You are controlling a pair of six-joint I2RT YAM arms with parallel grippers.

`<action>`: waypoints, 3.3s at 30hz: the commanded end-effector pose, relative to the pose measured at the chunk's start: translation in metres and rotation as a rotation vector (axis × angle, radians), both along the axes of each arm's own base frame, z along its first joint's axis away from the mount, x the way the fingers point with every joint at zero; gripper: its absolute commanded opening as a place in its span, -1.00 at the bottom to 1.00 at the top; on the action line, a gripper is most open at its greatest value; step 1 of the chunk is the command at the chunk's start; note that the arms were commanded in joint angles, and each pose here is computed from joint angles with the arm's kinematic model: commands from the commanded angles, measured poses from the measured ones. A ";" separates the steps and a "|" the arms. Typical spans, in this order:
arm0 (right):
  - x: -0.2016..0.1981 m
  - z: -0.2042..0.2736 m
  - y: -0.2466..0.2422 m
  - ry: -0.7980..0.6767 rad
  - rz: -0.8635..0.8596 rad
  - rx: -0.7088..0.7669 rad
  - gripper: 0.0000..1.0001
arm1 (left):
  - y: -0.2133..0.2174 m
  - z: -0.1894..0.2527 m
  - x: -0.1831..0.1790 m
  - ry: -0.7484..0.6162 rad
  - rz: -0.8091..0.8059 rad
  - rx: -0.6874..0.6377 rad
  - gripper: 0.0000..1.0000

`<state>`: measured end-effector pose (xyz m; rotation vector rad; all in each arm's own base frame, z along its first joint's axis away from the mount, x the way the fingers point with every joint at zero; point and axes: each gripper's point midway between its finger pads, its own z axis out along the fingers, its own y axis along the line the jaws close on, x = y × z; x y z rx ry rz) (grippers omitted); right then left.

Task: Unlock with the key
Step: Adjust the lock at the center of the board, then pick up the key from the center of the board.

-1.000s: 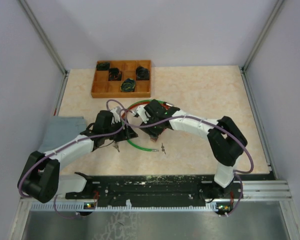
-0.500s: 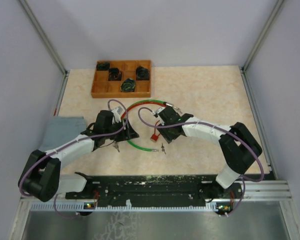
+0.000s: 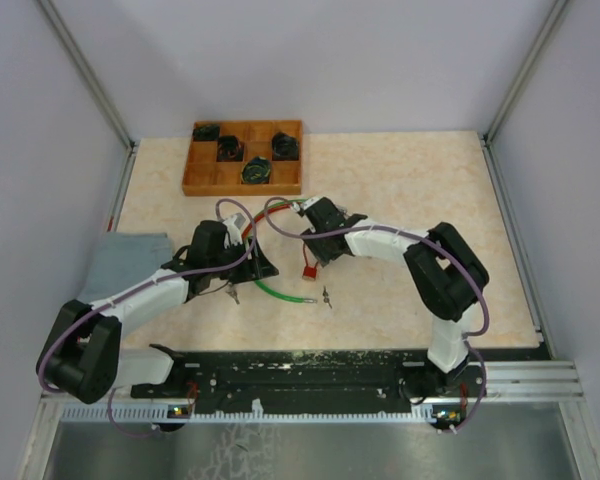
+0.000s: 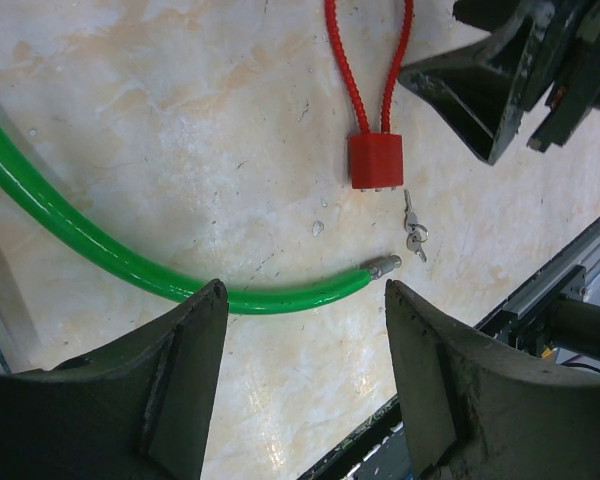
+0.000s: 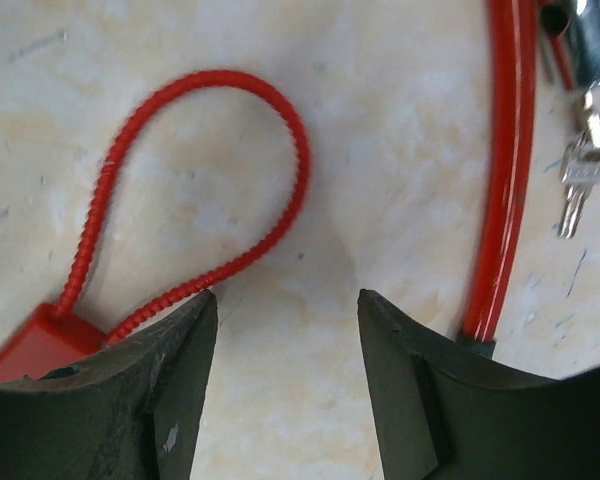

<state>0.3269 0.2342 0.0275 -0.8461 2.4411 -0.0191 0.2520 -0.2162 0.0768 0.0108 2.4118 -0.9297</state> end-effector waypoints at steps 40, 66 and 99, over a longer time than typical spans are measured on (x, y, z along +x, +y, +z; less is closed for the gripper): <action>-0.113 -0.007 0.025 0.264 -0.170 0.098 -0.29 | -0.008 0.003 -0.002 -0.019 -0.039 -0.047 0.38; -0.110 0.045 0.044 0.030 0.005 0.437 -1.00 | -0.043 0.033 -0.017 0.003 -0.166 -0.299 0.40; -0.130 0.104 0.077 -0.218 0.521 0.652 -1.00 | -0.114 0.040 -0.040 0.162 -0.327 -0.404 -0.20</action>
